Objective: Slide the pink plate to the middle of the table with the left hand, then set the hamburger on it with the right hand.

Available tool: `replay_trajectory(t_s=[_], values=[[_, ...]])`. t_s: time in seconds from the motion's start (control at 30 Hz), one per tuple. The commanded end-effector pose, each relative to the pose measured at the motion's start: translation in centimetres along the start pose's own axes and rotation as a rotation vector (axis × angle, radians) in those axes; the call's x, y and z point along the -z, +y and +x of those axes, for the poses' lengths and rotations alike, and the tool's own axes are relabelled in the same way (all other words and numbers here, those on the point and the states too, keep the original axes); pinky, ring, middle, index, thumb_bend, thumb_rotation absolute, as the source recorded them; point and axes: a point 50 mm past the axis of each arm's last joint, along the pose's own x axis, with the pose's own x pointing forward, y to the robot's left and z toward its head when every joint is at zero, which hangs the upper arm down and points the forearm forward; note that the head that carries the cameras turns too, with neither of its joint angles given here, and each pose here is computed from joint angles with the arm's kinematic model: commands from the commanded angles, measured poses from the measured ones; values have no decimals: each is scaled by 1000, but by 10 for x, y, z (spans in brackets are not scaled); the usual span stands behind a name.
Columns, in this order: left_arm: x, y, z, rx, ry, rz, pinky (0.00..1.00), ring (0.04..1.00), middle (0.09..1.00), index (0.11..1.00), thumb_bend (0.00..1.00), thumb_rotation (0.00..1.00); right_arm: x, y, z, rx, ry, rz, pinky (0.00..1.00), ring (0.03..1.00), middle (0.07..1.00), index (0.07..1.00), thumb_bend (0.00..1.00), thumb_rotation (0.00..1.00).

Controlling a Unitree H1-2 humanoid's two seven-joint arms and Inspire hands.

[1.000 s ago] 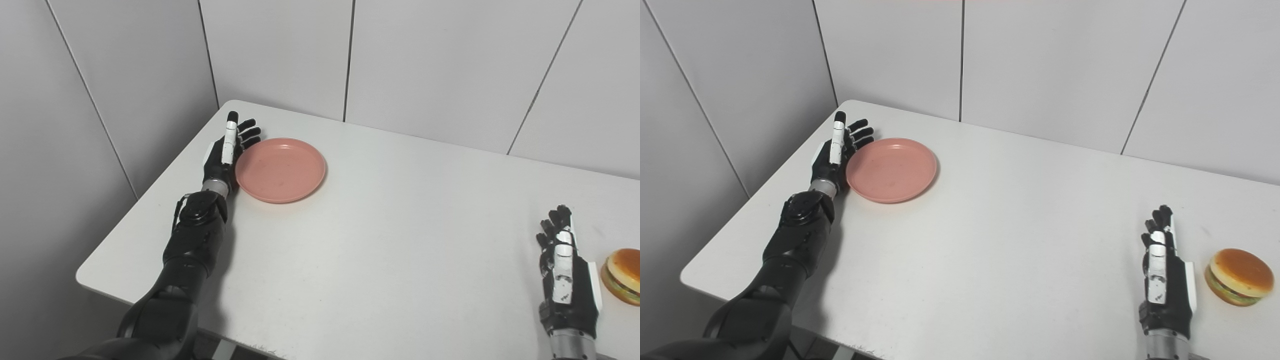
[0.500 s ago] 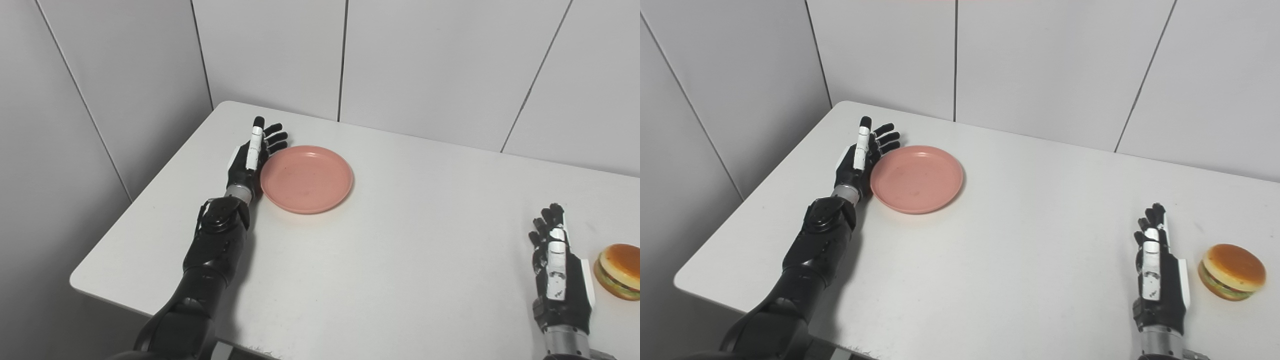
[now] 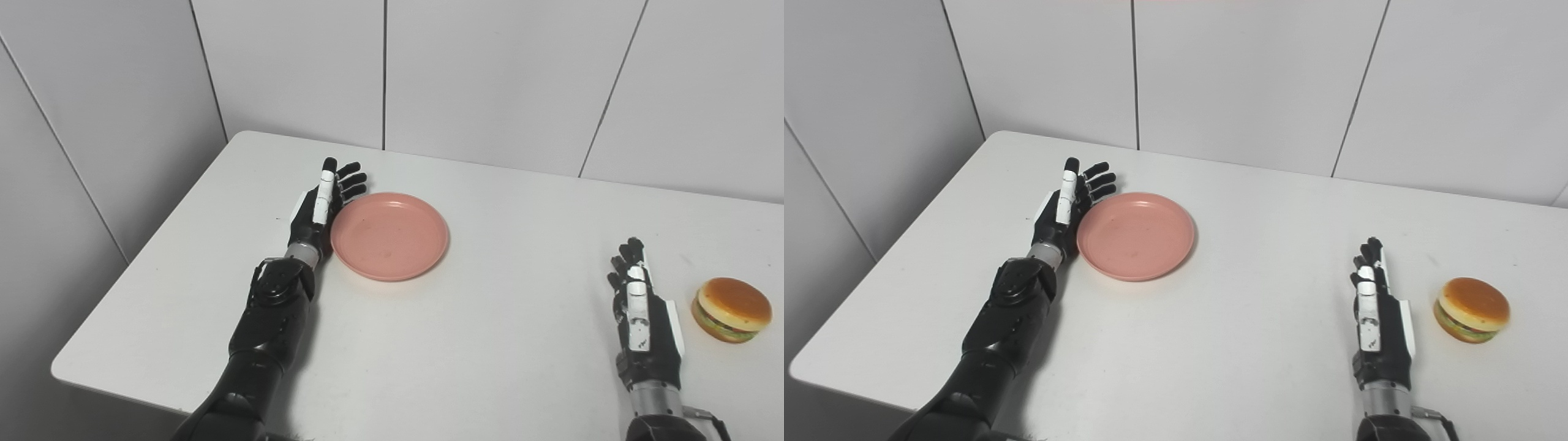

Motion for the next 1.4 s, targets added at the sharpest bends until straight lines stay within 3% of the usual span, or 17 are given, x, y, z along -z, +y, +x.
replay_trajectory(t_s=[0.0,0.8,1.37], values=[[-6,-11,4,28,-18,9,754,822,799,769,936,988,-5,6,1,-5,-23,11,1000,1000,1000,1000,556,996],[15,-89,-30,186,34,-20,820,852,833,806,873,1000,-2,24,0,8,-2,30,1000,1000,1000,1000,619,954],[19,-120,-42,244,24,-39,920,910,879,852,882,1000,-4,30,5,1,6,19,1000,1000,1000,1000,644,974]])
